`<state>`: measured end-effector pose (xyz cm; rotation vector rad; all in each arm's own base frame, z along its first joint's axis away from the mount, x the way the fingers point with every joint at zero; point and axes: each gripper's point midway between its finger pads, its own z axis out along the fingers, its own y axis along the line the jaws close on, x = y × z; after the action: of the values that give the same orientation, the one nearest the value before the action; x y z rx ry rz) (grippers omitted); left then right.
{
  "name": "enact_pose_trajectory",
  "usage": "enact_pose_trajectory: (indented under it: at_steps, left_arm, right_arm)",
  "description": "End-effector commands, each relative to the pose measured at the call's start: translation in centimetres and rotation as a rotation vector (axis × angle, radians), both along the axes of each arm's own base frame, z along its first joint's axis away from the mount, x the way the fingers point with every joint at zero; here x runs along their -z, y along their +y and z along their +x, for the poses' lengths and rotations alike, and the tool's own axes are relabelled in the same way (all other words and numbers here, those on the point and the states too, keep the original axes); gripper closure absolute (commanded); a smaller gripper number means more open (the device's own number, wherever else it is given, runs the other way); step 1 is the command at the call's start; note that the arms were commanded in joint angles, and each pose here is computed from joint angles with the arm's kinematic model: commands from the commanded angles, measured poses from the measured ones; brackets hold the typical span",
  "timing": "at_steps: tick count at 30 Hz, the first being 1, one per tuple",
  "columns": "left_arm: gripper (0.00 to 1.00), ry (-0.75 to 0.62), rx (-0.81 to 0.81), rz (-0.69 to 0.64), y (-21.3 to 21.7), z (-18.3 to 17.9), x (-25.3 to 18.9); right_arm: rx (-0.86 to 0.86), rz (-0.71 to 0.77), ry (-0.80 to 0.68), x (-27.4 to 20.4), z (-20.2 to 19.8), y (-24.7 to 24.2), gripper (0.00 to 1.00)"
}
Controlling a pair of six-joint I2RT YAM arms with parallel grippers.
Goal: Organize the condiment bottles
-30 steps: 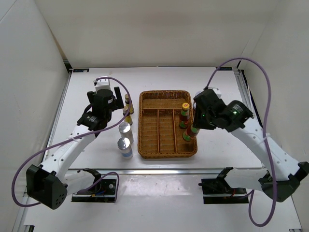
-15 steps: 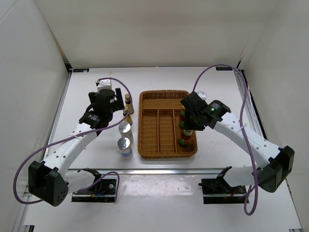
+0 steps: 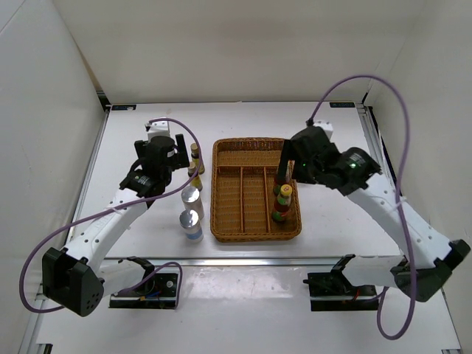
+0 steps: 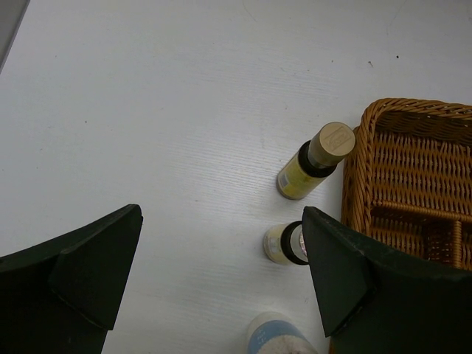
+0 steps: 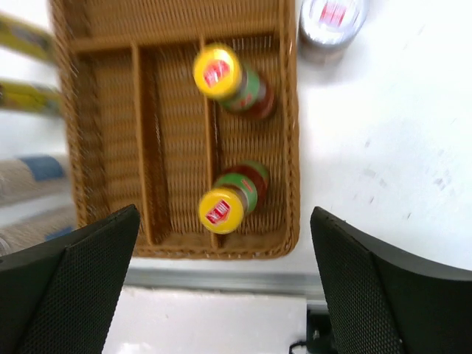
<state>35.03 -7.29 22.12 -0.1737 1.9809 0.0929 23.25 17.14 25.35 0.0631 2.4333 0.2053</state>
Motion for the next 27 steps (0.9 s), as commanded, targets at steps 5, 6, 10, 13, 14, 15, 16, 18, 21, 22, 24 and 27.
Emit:
enact_pose_trajectory:
  at_steps: [5,6,10,13,14,15,16,18,21,22,24,27]
  left_arm:
    - [0.00,-0.060,-0.009,-0.026,0.1,0.1,-2.5]
    - [0.00,-0.060,-0.009,-0.026,0.1,0.1,-2.5]
    - [0.00,-0.060,-0.009,-0.026,0.1,0.1,-2.5]
    - [0.00,-0.051,-0.009,-0.022,0.0,0.2,-2.1]
    - [0.00,-0.051,-0.009,-0.022,0.0,0.2,-2.1]
    - [0.00,-0.051,-0.009,-0.022,0.0,0.2,-2.1]
    - [0.00,-0.049,-0.001,-0.026,-0.1,0.2,-2.1]
    - [0.00,-0.049,-0.001,-0.026,-0.1,0.2,-2.1]
    - [0.00,-0.049,-0.001,-0.026,-0.1,0.2,-2.1]
    - [0.00,-0.039,-0.001,-0.021,-0.2,0.4,-1.7]
    - [0.00,-0.039,-0.001,-0.021,-0.2,0.4,-1.7]
    - [0.00,-0.039,-0.001,-0.021,-0.2,0.4,-1.7]
  right_arm:
    - [0.171,-0.158,-0.272,-7.4,2.7,-7.0,0.00]
    - [0.191,-0.196,-0.266,-7.1,3.2,-7.9,0.00]
    - [0.229,-0.205,-0.175,-6.2,7.0,-10.4,0.00]
    - [0.209,-0.119,-0.059,-3.9,10.3,-10.4,0.00]
    - [0.194,-0.098,-0.046,-3.6,11.1,-10.4,0.00]
    - [0.213,-0.077,-0.014,-2.9,12.3,-11.1,0.00]
    - [0.197,-0.058,-0.013,-2.4,13.3,-10.9,0.00]
    - [0.140,-0.025,0.024,-0.5,15.1,-10.2,0.00]
    - [0.121,-0.051,0.088,2.7,18.0,-10.1,0.00]
    - [0.103,-0.046,0.108,3.6,18.6,-9.7,0.00]
    - [0.082,-0.047,0.165,5.9,19.9,-9.1,0.00]
    - [0.043,-0.018,0.212,8.1,21.1,-8.0,0.00]
